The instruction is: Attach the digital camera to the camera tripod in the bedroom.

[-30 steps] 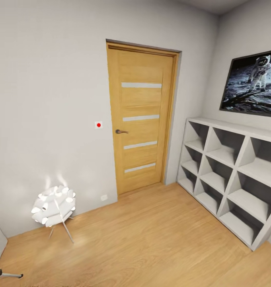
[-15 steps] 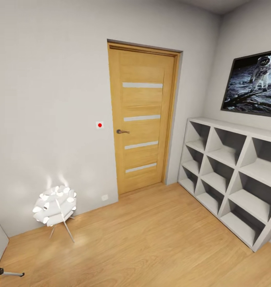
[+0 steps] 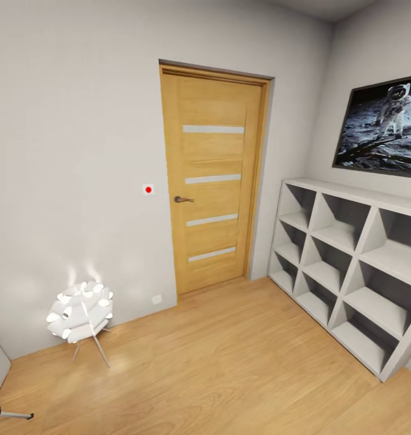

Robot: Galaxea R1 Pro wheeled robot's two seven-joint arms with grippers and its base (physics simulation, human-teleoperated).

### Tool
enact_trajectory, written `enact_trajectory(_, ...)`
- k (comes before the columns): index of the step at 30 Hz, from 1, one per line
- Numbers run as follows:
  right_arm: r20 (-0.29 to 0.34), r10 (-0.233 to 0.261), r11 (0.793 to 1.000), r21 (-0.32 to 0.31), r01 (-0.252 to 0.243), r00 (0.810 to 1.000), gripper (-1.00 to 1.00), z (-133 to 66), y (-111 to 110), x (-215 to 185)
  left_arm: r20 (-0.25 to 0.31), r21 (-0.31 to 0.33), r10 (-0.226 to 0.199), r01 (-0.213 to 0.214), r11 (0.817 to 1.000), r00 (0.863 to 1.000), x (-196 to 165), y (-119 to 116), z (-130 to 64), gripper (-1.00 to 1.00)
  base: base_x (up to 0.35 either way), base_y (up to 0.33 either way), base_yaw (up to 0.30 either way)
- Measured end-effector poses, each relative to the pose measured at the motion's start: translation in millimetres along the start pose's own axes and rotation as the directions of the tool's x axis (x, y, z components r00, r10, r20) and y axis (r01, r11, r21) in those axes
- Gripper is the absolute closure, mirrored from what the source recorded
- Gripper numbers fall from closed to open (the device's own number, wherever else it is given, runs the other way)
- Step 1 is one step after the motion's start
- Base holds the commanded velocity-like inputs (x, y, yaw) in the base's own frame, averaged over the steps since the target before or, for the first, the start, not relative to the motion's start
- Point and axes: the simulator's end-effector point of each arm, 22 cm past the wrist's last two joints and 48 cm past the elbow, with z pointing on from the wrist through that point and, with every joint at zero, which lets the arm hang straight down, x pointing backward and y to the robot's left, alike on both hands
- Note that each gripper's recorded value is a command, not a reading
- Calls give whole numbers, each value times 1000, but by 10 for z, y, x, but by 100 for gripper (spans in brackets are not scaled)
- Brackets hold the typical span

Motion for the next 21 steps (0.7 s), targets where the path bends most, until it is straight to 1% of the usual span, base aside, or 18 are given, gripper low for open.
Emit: enact_trajectory(21, -4, 1, 1000, -4, -1, 1000, -100, 4, 28, 9, 1, -3, -11, 11, 1000, 1000, -10, 21, 1, -100, 0, -9, 1)
